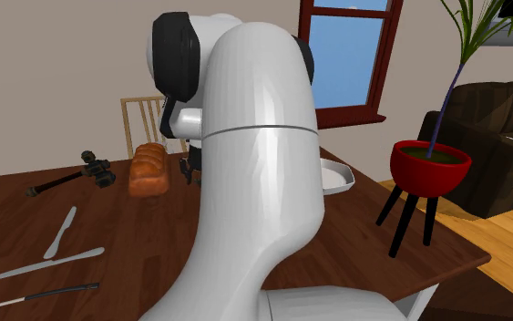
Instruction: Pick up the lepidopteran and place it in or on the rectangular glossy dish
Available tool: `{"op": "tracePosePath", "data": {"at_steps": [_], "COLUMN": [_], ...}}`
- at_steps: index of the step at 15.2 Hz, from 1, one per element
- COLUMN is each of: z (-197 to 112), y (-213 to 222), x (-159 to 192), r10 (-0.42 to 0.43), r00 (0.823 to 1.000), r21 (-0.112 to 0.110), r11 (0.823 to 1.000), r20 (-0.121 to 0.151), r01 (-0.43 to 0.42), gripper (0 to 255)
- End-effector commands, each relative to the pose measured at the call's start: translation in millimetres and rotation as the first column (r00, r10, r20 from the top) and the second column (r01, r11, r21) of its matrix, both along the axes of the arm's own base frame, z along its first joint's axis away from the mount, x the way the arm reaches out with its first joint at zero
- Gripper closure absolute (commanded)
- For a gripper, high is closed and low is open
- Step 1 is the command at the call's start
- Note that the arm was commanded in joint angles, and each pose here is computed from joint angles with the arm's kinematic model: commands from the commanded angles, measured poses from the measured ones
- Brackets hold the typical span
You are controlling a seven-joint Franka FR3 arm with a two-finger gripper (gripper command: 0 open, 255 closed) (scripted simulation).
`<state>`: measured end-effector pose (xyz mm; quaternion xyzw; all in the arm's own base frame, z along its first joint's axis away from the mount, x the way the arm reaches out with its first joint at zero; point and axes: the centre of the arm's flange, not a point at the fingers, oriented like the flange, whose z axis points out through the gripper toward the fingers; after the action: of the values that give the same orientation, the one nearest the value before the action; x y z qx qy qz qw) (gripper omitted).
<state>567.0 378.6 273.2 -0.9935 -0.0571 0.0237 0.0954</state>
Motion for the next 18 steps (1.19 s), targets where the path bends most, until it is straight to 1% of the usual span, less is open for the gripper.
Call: {"op": "tracePosePath", "data": {"at_steps": [1,18], "z": [10,100], "y": [-1,-1], "x": [-1,-1], "r10": [0.0,0.0], "r00": [1.0,1.0], "r21": [0.0,0.0], "r11": [1.0,1.0], "r20": [0.0,0.0], "r01": [0.0,0.0], "gripper": [255,255]}}
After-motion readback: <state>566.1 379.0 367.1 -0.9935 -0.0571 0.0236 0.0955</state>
